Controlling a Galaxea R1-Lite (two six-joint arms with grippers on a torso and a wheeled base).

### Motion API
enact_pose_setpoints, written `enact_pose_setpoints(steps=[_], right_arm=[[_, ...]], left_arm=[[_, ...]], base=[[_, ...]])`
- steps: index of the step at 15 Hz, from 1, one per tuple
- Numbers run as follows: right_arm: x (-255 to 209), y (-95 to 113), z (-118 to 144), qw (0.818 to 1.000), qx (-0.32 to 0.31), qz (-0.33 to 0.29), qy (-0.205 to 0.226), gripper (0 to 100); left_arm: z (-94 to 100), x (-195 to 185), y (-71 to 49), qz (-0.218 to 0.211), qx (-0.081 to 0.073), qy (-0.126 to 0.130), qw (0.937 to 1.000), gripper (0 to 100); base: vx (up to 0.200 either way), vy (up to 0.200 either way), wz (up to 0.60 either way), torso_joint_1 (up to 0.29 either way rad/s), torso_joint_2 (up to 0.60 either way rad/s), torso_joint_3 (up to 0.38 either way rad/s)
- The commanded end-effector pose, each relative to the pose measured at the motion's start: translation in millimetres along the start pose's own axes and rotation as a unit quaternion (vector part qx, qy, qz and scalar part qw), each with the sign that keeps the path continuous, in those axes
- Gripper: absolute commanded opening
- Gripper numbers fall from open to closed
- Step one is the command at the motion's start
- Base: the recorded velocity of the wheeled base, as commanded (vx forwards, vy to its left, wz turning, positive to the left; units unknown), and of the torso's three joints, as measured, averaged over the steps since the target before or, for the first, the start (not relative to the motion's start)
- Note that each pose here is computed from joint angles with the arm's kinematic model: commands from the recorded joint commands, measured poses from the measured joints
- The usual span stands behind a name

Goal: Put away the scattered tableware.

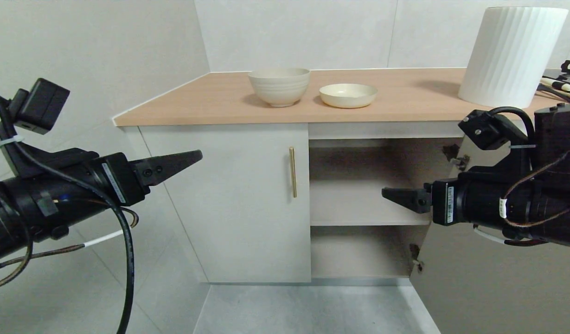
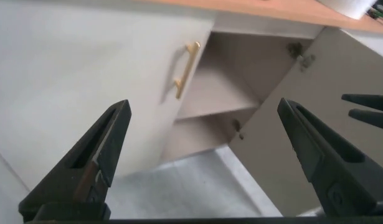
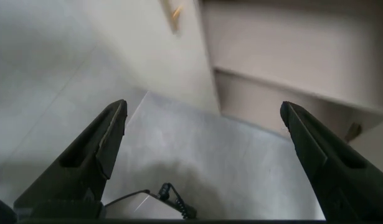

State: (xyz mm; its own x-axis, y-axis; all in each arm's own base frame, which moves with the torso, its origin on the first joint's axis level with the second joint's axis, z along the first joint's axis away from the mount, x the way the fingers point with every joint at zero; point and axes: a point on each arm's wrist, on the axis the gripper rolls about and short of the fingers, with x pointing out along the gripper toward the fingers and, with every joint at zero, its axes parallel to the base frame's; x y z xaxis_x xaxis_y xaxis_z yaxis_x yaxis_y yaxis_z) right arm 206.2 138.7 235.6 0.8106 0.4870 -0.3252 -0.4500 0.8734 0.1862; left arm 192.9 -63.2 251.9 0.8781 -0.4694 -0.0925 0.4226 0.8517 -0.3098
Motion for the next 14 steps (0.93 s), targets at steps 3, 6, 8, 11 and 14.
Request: enact_pose_setpoints(steps=[3,6,8,11,14], right_arm=[[-0.3,-0.6,-3.2,1.0,-0.001,0.002,0.005,100],[-0.7,-1.0,-3.1,1.0,-0.001,0.003,0.004,100],[-0.6,-2.2,-3.3,1.0,-0.001,-0.001,0.004,100],[-0.5,-2.7,-3.5,1.0,-0.001,-0.002,0.004,100],[-1.0,-2.6,-2.9,1.0,-0.001,-0.002,0.002,100]], left_arm=[[-1.3,2.4,2.1,0.004,-0.002,0.004,1.0,100],[-2.2,4.0,2.7,0.005,-0.002,0.007,1.0,100],[-2.7,4.0,2.8,0.005,-0.002,0.007,1.0,100],[-3.0,3.6,2.5,0.004,-0.002,0.008,1.0,100],[-3.0,3.2,2.4,0.004,-0.003,0.007,1.0,100]], base=[[0.2,0.0,0.0,0.002,0.01,0.006],[0.2,0.0,0.0,0.005,0.0,0.007],[0.2,0.0,0.0,0.002,0.0,0.002],[0.2,0.0,0.0,0.001,0.0,0.006],[0.067,0.0,0.0,0.001,0.0,0.002]])
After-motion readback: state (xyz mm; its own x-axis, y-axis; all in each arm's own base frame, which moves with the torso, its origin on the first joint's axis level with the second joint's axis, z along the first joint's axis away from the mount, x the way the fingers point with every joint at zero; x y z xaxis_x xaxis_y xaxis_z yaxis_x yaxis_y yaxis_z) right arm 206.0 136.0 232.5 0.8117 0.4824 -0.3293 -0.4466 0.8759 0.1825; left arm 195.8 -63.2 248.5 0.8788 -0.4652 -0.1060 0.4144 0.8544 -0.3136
